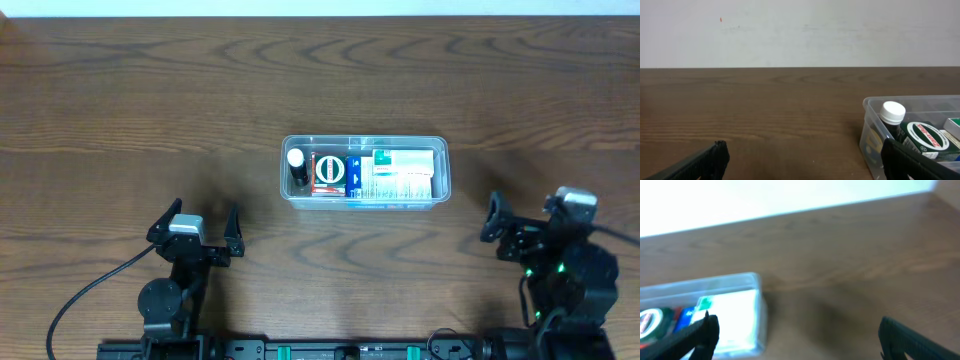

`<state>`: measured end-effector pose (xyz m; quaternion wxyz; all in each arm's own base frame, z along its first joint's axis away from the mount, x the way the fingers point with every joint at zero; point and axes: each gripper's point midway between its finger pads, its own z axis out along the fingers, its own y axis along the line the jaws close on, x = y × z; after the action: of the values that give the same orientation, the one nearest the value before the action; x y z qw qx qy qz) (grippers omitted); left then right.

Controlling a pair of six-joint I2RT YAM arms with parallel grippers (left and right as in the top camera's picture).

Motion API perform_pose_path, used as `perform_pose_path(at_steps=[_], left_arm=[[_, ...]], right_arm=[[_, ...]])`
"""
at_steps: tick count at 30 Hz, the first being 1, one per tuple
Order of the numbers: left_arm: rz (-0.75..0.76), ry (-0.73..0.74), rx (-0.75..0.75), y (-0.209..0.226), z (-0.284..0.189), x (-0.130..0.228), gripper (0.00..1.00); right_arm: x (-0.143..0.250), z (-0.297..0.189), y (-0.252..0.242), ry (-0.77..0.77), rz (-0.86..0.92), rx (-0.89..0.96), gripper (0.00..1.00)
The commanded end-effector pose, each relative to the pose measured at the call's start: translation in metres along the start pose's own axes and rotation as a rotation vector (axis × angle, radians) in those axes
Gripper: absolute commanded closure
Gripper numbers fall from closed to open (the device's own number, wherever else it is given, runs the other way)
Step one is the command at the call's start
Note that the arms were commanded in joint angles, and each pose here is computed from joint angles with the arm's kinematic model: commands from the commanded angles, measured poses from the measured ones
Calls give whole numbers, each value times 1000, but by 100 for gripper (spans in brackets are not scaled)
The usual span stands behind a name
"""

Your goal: Pack container

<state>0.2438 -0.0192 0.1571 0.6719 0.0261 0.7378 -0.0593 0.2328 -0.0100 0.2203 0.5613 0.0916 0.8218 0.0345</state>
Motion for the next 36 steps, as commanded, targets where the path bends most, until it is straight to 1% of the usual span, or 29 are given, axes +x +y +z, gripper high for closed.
perform_pose_path(at_steps=[1,4,7,10,14,20,30,32,36], left_arm=[[6,45,0,1,1,16,2],[6,45,0,1,1,16,2],[6,45,0,1,1,16,2],[6,45,0,1,1,16,2],[6,45,0,1,1,16,2],[6,45,0,1,1,16,2],[6,45,0,1,1,16,2],[6,45,0,1,1,16,2],[6,45,0,1,1,16,2]], right_arm=[[9,3,24,-74,-6,-152,1],[3,2,35,-220,-44,-230,1],[-2,0,39,-342,-51,-262,1],[-1,-2,40,-407,-54,-280,1],[2,0,40,-446,-55,-287,1],[6,5,39,-471,-54,-287,1],[13,15,19,-482,-21,-169,1],[18,19,15,-456,-19,-147,1],[45,31,9,-341,-25,-118,1]])
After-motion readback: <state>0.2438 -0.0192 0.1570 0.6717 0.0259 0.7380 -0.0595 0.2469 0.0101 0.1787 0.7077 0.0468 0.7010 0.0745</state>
